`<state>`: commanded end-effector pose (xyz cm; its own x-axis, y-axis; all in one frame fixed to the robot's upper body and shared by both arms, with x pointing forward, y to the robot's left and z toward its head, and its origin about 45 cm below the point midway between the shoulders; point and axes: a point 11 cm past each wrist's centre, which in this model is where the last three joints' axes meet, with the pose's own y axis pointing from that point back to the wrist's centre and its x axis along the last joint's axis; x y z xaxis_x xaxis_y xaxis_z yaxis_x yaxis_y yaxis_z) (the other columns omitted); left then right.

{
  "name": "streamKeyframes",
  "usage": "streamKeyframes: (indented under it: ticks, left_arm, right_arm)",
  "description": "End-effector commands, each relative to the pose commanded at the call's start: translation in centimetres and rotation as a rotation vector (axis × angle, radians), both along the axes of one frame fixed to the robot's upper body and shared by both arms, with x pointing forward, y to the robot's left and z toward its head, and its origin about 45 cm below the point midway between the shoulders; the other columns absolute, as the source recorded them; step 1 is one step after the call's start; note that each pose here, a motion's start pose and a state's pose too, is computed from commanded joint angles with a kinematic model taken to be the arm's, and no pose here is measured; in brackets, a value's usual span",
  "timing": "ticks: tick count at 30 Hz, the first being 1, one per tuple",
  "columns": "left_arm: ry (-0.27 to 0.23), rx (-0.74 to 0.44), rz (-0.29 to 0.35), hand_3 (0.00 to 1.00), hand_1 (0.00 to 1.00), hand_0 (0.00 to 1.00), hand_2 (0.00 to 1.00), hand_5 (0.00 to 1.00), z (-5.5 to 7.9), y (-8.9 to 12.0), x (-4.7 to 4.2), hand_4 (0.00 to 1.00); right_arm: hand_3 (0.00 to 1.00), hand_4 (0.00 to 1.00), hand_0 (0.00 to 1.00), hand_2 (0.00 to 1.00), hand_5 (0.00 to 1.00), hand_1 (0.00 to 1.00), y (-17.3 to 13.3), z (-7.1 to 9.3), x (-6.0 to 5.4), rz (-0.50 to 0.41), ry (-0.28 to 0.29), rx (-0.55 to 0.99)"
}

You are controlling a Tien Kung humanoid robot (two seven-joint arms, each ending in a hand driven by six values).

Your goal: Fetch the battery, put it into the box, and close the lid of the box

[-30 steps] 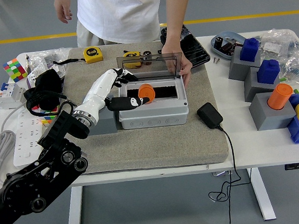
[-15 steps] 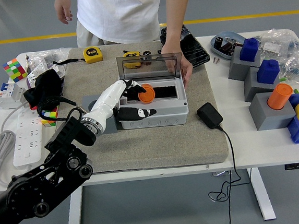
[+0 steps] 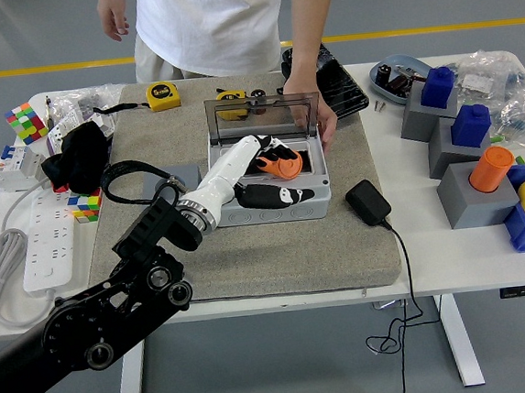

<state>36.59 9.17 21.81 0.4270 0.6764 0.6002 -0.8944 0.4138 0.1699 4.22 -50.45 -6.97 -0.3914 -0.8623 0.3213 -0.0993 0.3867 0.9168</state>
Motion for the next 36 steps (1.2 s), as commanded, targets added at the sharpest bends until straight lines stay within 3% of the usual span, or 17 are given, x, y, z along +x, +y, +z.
streamKeyframes:
  ticks: [12, 16, 23, 25, 30, 31, 34, 36]
  left_arm:
    - [0.076, -0.095, -0.067, 0.628, 0.697, 0.64, 0.699, 0.329, -0.4, -4.4, 0.53, 0.998]
    - [0.066, -0.101, -0.079, 0.629, 0.694, 0.64, 0.698, 0.332, 0.0, -4.8, 0.4, 0.997]
    - [-0.044, -0.133, -0.033, 0.631, 0.698, 0.637, 0.697, 0.335, 2.7, -3.2, 1.49, 0.997]
    - [-0.094, -0.14, -0.006, 0.656, 0.716, 0.658, 0.702, 0.383, 3.7, -2.4, 2.18, 0.998]
    - [-0.2, -0.122, 0.053, 0.656, 0.716, 0.658, 0.702, 0.383, 5.4, -0.6, 4.0, 0.998]
    - [-0.219, -0.115, 0.063, 0.732, 0.779, 0.755, 0.749, 0.503, 5.7, -0.3, 4.37, 0.998]
    - [-0.266, -0.071, 0.087, 0.732, 0.779, 0.755, 0.749, 0.503, 6.4, 0.3, 5.38, 0.998]
    - [-0.271, -0.024, 0.097, 0.732, 0.779, 0.755, 0.749, 0.503, 6.3, 0.5, 6.1, 0.998]
  right_arm:
    - [0.616, 0.998, 0.498, 0.676, 0.552, 0.626, 0.0, 0.0, 0.1, 0.007, 0.0, 0.0]
    - [0.617, 0.998, 0.497, 0.676, 0.552, 0.626, 0.1, 0.0, 0.3, 0.008, -0.003, 0.0]
    - [0.618, 0.998, 0.498, 0.676, 0.551, 0.626, 0.0, 0.0, -0.1, 0.002, 0.003, 0.001]
    - [0.618, 0.998, 0.498, 0.676, 0.55, 0.626, 0.0, 0.0, -0.2, 0.002, 0.004, 0.001]
    - [0.618, 0.998, 0.498, 0.676, 0.55, 0.626, 0.0, 0.0, 0.0, 0.003, 0.0, 0.001]
    - [0.619, 0.998, 0.498, 0.676, 0.549, 0.626, 0.0, 0.0, 0.1, 0.005, -0.001, 0.001]
    - [0.619, 0.998, 0.498, 0.676, 0.549, 0.626, 0.1, 0.0, 0.2, 0.007, -0.002, 0.002]
    - [0.619, 0.998, 0.498, 0.676, 0.549, 0.626, 0.1, 0.0, 0.2, 0.007, -0.002, 0.003]
